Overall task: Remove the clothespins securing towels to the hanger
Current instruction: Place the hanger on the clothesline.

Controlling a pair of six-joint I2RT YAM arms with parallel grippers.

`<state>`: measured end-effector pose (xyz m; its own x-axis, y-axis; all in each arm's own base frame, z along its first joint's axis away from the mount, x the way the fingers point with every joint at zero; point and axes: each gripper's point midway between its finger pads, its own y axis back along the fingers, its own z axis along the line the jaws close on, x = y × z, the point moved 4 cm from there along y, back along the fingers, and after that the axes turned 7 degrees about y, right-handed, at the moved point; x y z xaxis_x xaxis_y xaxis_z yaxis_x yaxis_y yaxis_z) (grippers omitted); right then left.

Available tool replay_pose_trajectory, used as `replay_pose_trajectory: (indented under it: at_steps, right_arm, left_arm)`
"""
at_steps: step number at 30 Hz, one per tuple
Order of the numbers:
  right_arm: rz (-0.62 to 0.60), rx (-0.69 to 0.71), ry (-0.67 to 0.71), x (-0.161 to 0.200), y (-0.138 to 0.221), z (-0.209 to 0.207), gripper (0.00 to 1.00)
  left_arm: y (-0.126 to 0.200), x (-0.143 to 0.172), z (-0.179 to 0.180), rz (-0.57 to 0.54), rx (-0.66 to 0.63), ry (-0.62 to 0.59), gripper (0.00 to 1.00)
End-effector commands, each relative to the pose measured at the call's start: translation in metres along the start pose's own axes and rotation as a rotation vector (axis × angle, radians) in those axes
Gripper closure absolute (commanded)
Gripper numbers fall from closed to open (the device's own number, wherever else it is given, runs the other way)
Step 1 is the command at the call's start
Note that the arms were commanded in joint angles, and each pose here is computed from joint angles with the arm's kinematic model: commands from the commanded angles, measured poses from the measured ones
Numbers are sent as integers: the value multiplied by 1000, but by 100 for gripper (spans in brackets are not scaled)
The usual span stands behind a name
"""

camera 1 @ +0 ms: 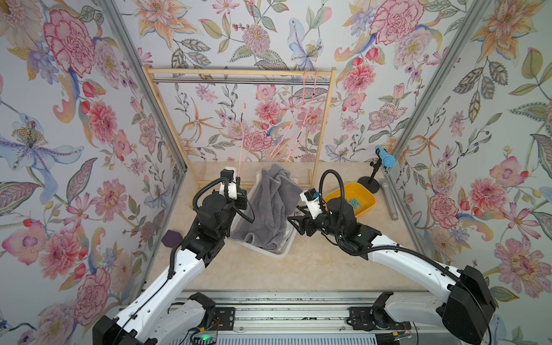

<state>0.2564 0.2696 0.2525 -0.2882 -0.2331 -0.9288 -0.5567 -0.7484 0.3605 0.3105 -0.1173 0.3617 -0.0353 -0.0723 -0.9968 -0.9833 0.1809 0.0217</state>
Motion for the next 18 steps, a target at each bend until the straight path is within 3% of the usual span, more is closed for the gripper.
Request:
replay_pose_trajectory:
  at_steps: [1,10,18]
  right_arm:
    - [-36,60,-23,-7,12,-8,27]
    - [-93,127,-63,-19,34,-26,26]
    - [-105,143,-90,-21,38,-34,26]
  left_arm:
    - [-6,-30,-2,-66,61,-32,100]
    - [-36,-60,17,-92,167,-50,100]
    - [-47,-104,4,-171,270,-85,100]
